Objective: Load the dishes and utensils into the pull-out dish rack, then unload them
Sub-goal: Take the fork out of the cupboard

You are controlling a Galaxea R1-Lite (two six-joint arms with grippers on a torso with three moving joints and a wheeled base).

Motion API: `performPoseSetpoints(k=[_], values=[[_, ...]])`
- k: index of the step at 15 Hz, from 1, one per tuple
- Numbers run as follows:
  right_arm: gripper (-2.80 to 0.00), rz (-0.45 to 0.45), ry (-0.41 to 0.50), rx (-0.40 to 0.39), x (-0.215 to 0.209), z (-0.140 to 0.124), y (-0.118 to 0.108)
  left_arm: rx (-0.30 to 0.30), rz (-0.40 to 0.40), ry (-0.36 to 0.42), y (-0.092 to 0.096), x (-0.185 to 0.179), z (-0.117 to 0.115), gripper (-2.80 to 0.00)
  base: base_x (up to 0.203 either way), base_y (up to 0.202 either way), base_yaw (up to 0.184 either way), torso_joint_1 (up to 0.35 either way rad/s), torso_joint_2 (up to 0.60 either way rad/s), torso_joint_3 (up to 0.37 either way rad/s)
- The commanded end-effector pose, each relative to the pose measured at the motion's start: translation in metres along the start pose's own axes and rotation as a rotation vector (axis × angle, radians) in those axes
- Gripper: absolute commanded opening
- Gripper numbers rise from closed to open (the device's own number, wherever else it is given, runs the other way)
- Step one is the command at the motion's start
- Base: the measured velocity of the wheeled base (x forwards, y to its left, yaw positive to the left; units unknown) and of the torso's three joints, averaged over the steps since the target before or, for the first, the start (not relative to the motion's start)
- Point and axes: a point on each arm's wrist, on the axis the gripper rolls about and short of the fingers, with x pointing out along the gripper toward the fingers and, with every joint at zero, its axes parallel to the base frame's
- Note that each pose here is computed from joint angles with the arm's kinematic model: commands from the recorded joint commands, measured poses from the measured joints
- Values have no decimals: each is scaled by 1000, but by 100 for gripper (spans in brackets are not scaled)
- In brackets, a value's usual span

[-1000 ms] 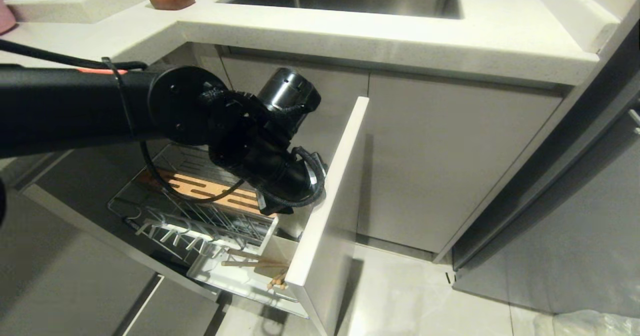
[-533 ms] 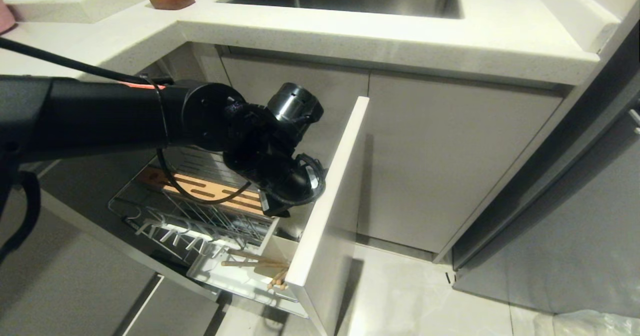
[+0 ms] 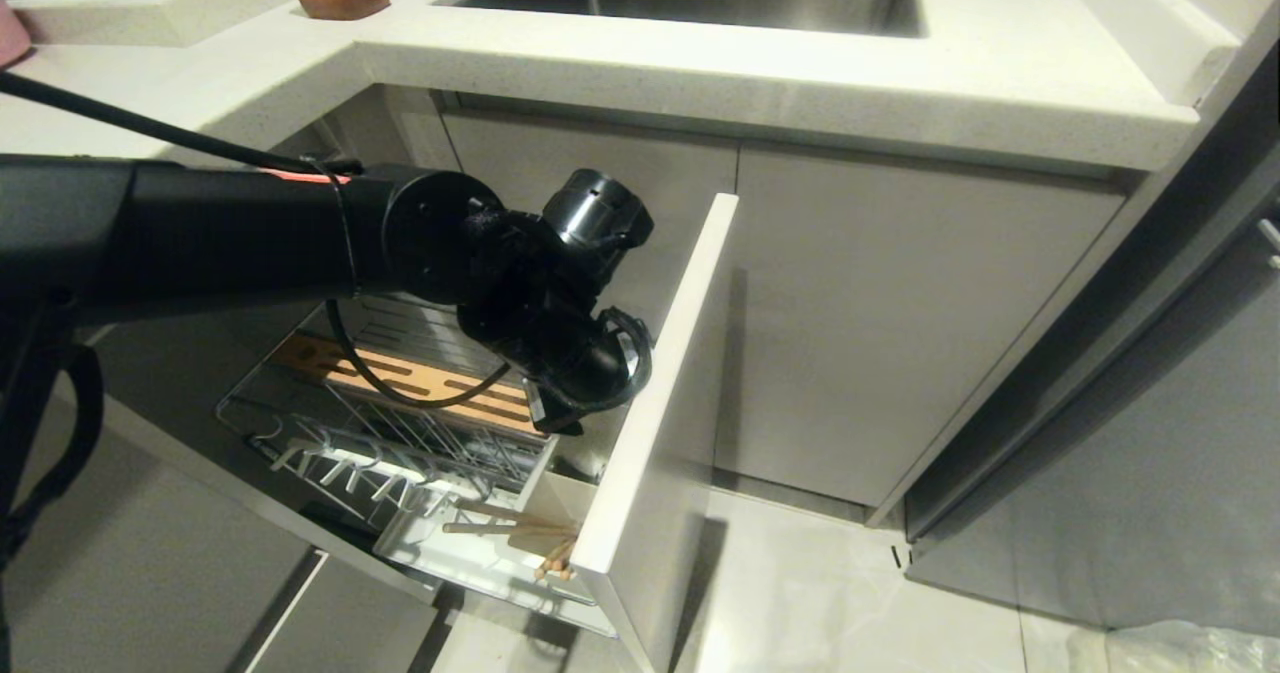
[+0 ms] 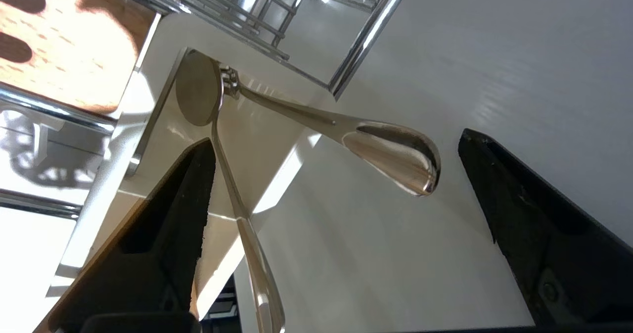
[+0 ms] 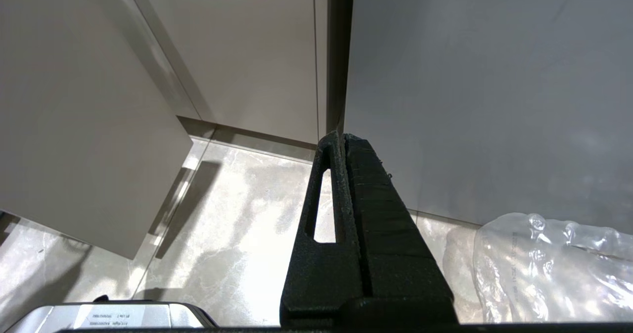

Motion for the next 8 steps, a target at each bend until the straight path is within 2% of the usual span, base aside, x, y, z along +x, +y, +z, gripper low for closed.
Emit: performPoseSetpoints(k=[1,8], values=[[-280,0,1,0,0,0,0,-5,2,2,0,0,0,-280,0,0,0,0,0,0],[-280,0,1,0,0,0,0,-7,-5,-4,-1,-4,1,-280,0,0,0,0,0,0]])
